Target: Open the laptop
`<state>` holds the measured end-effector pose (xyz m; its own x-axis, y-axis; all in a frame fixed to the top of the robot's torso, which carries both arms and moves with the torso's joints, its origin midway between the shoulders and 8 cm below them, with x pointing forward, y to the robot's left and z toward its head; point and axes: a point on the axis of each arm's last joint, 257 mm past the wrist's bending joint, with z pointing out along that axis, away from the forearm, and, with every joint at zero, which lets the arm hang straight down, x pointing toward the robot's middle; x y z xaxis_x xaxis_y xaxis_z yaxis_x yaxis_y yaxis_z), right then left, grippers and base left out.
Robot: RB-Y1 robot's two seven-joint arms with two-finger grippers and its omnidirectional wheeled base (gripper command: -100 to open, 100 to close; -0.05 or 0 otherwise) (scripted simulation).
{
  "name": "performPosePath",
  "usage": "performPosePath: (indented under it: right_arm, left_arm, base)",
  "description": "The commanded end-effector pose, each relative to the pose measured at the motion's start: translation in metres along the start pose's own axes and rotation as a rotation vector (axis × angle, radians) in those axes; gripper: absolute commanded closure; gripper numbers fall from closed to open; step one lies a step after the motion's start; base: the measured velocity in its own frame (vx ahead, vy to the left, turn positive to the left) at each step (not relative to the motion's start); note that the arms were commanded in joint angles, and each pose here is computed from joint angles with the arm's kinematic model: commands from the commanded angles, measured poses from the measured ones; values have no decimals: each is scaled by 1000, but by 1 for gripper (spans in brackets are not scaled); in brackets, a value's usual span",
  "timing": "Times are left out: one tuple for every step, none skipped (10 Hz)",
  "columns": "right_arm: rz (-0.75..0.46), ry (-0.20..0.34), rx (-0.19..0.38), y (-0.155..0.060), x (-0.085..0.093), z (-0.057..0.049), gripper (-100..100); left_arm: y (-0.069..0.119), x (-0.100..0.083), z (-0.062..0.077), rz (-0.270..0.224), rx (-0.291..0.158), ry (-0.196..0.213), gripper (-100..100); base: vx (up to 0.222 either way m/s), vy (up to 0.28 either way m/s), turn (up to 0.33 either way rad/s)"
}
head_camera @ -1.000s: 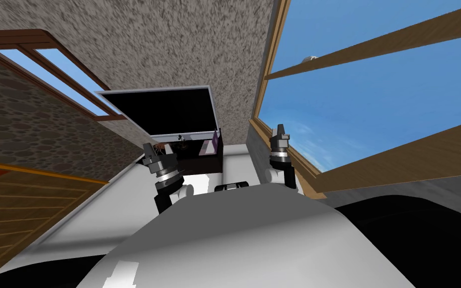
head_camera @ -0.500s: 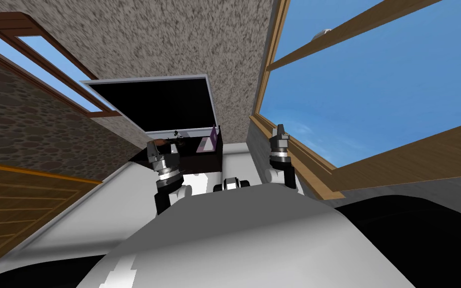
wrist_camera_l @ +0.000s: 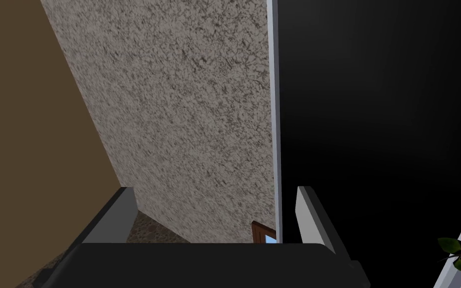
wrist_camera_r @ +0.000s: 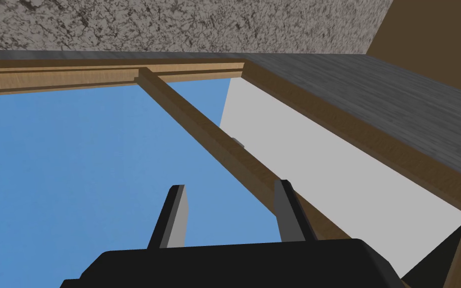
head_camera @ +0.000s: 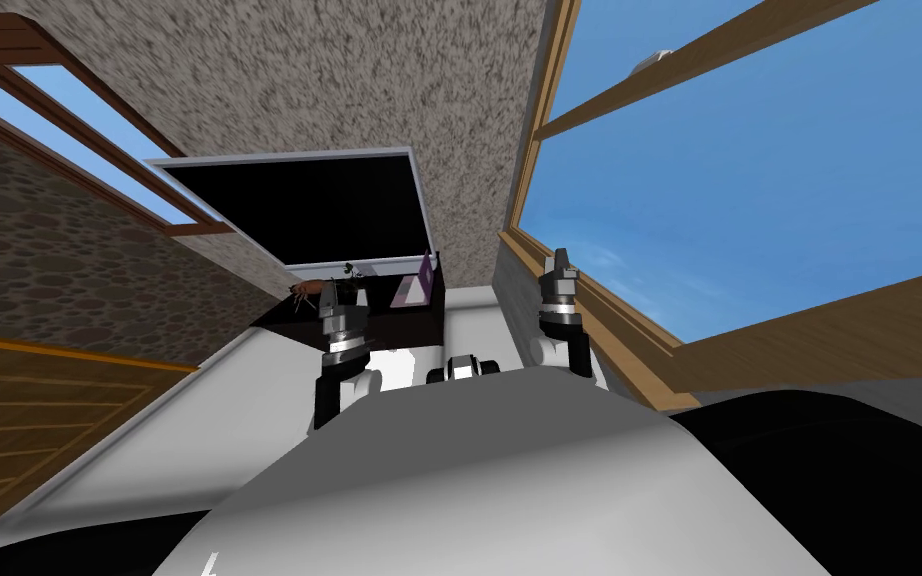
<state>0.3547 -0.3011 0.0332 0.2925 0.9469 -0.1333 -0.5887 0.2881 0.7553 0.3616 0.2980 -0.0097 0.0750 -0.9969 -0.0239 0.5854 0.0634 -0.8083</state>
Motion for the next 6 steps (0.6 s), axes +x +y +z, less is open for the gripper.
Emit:
performPosePath:
  right_arm:
    - [0,0,0,0,0,0,0]
    - [0,0,0,0,0,0,0]
    - [0,0,0,0,0,0,0]
    - [0,0,0,0,0,0,0]
    - [0,0,0,0,0,0,0]
    - [0,0,0,0,0,0,0]
  left_arm:
    - [22,2,1,-20,-64,15,-100]
    - [30,3,1,-30,-86,16,-100]
    - [38,3,1,-42,-108,14,-100]
    - [46,4,1,-54,-129,10,-100]
    - [53,5,1,-67,-149,5,-100]
    - [61,6,1,-81,-168,-1,-100]
  base:
    - [46,-9,-13]
    - [40,-3,-12]
    - [38,-4,-15]
    - [46,-4,-11]
    - [44,1,-11]
    - [47,-4,-14]
